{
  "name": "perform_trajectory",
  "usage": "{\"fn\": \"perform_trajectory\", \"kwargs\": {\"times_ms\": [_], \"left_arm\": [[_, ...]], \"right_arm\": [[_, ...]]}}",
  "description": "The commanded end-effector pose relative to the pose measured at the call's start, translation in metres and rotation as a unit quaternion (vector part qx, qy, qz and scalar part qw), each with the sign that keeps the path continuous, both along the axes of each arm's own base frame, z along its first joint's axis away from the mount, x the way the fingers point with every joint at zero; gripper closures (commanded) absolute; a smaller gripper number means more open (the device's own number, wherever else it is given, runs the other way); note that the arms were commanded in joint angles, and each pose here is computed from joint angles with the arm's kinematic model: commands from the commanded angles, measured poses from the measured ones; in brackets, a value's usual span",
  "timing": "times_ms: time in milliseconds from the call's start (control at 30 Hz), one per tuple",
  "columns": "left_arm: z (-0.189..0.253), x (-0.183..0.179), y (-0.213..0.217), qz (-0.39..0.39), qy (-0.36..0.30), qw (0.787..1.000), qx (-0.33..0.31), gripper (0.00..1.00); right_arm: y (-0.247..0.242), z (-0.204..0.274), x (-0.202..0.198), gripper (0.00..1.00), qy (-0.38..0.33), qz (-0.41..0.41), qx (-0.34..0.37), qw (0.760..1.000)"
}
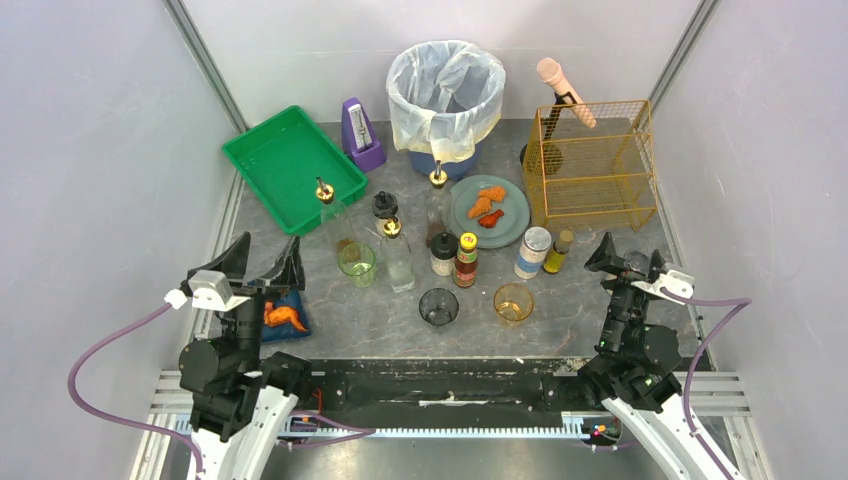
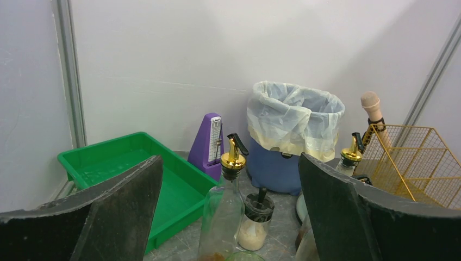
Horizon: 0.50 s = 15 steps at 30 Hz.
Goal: Clear the kitchen counter
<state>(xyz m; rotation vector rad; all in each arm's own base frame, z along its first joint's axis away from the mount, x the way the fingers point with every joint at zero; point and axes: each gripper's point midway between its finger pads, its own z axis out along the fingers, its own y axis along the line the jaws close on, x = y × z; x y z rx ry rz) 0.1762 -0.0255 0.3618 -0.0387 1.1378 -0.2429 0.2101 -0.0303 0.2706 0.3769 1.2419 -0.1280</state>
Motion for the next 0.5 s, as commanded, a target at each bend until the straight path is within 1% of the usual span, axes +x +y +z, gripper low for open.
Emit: {"fn": "perform_trajectory", "kwargs": {"times_ms": [0,100,233,300,433,467], "left_arm": [[0.016,-0.013,0.002,-0.007,-0.032,0.999,-0.017,0.0],[0.016,-0.013,0.002,-0.007,-0.027,0.999,-0.023,0.0],[0.018,-0.014,-0.002,-0.024,-0.019,0.999,-0.033,0.0],[0.015,-0.008,-0.005,-0.027,0.004,0.999,-0.037,0.0],[0.007,-0.007,-0.008,-0.035,0.043,0.998,-0.035,0.0],[0.003,-0.007,-0.01,-0.039,0.051,0.997,-0.033,0.0]], "right_arm": [[-0.014,0.029,-0.025,0.02,-0.083,0.01,0.059,0.995],[-0.008,0.03,-0.022,0.02,-0.085,0.026,0.062,0.994],[0.007,0.034,-0.014,0.02,-0.066,0.058,0.064,0.994],[0.018,0.033,-0.004,0.02,-0.04,0.075,0.062,0.994],[0.047,0.03,0.018,0.02,0.037,0.114,0.046,0.992],[0.056,0.02,0.026,0.02,0.074,0.124,0.034,0.989]]}}
